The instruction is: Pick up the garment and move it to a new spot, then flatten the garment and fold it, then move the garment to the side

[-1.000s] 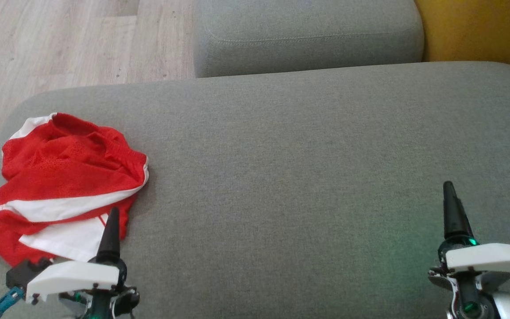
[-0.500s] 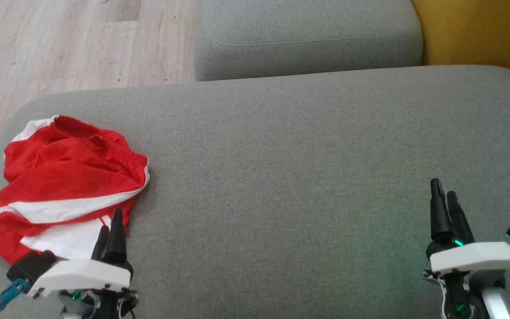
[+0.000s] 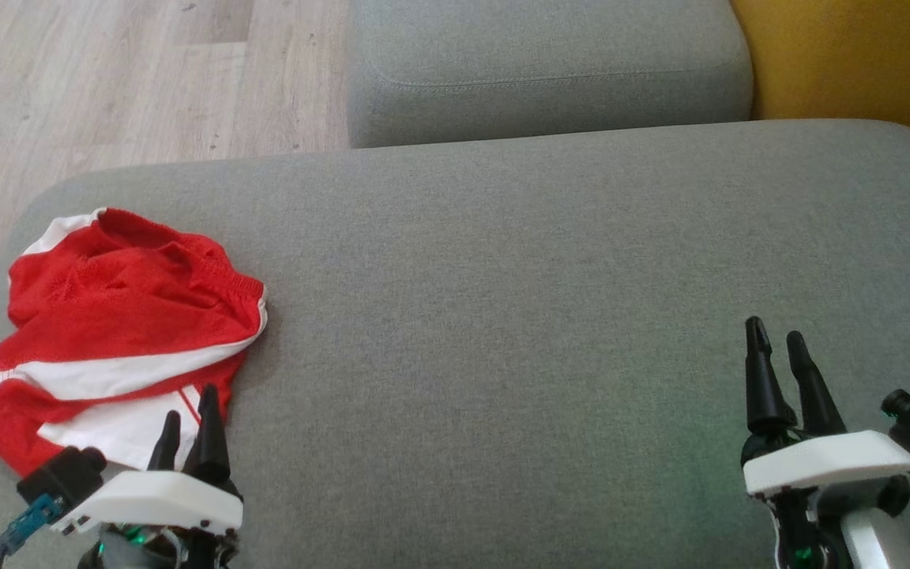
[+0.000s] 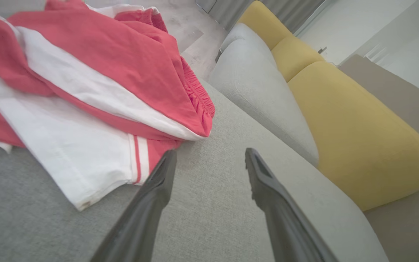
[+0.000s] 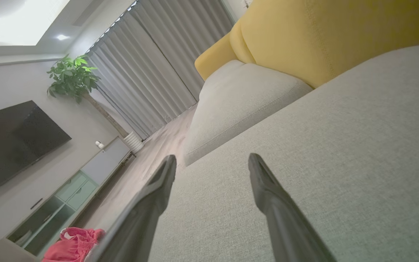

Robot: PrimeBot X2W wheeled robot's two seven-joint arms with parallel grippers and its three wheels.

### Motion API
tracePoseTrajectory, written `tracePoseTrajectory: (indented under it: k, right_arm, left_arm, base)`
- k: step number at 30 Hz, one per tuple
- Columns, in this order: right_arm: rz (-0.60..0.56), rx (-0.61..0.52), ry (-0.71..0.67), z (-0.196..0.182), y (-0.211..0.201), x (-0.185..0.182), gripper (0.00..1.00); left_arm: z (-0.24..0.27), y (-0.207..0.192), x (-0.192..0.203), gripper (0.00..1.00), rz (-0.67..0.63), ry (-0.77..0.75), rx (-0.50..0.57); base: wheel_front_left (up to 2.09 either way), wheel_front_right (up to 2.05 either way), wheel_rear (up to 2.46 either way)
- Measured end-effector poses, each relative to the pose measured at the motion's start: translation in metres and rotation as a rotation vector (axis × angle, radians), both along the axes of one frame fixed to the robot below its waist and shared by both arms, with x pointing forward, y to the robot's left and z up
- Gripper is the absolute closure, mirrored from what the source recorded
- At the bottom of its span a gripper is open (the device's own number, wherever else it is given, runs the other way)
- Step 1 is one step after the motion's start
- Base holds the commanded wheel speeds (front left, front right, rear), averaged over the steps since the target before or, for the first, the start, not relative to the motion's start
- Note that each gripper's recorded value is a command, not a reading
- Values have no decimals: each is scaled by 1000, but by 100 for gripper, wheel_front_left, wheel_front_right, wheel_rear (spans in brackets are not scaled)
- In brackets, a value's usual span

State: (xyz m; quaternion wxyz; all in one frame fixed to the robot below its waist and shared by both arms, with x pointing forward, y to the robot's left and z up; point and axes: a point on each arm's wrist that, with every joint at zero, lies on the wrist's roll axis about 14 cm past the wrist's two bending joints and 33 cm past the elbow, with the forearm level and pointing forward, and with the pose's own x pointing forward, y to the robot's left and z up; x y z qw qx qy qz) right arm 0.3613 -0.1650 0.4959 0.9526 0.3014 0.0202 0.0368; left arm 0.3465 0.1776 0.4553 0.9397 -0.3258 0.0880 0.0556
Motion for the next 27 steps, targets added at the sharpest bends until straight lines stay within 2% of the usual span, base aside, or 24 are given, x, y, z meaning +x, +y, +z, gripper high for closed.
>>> tracePoseTrajectory:
  k: [27]
  right_arm:
    - [53,-349,-48,-6,9,-8,0]
  left_arm:
    - [10,3,-6,0,-54,-60,419]
  base:
    - [0,0,0]
